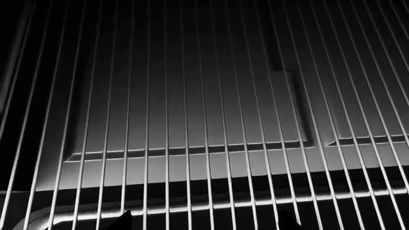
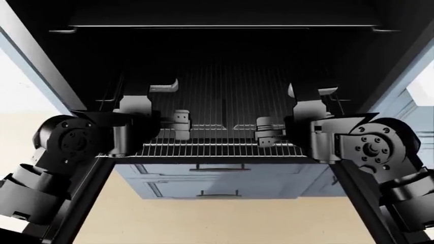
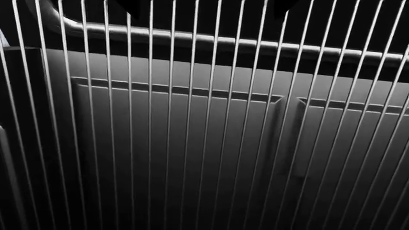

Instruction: Fully slide the bottom oven rack out.

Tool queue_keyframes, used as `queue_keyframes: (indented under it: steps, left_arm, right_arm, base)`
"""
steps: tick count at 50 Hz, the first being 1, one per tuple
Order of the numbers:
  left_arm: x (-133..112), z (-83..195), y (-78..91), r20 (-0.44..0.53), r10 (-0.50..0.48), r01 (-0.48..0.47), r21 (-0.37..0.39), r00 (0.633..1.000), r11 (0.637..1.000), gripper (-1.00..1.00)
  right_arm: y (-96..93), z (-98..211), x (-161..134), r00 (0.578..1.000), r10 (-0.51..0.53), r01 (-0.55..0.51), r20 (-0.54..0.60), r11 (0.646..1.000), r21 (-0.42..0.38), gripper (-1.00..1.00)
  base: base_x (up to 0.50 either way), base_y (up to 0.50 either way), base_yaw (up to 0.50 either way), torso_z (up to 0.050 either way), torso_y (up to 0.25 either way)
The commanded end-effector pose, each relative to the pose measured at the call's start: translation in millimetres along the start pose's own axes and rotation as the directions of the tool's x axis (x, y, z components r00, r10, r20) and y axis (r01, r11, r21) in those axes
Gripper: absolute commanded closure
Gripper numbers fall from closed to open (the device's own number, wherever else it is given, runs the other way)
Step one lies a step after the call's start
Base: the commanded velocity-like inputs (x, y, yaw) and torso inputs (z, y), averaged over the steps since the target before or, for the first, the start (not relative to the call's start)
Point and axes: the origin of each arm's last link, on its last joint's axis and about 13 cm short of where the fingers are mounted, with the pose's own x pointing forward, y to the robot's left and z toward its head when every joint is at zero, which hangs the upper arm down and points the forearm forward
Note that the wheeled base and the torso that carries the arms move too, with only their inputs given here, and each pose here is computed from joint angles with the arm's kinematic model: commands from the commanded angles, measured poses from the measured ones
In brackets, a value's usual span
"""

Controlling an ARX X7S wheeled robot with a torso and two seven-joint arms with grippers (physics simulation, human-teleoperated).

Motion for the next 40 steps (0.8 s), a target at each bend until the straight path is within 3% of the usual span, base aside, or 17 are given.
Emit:
queue_keyframes:
  steps: [1,12,24,40]
  left_arm:
    - [14,-32,1.4,-0.114,0.008,-0.008,-0.002,0.993,1.000,-1.00]
    - [16,-59,6.6,-0.232,0.038,-0.033,0.025,0.972,0.999,-1.00]
    - [6,-64,8.0,-0.367,0.020,0.004,0.066,0.930,0.998,-1.00]
    - [-14,-107,17.1,-0.525,0.011,0.009,0.036,0.851,0.999,-1.00]
  right_arm:
    - [1.3,-21,15,0.998,-0.001,0.000,-0.068,1.000,-0.009,-1.00]
    - [-3.0,-38,16,0.981,0.002,0.005,-0.196,0.999,0.034,-1.00]
    - [-13.6,-54,-5,0.945,-0.022,0.033,-0.326,0.999,0.029,-1.00]
    - [-19.2,-119,-33,0.884,-0.006,0.046,-0.467,0.996,0.076,-1.00]
  base:
    - [0.00,0.00,0.00,0.000,-0.011]
    - [0.00,0.00,0.00,0.000,-0.013]
    - [0.00,0.00,0.00,0.000,-0.012]
    - [0.00,0.00,0.00,0.000,-0.012]
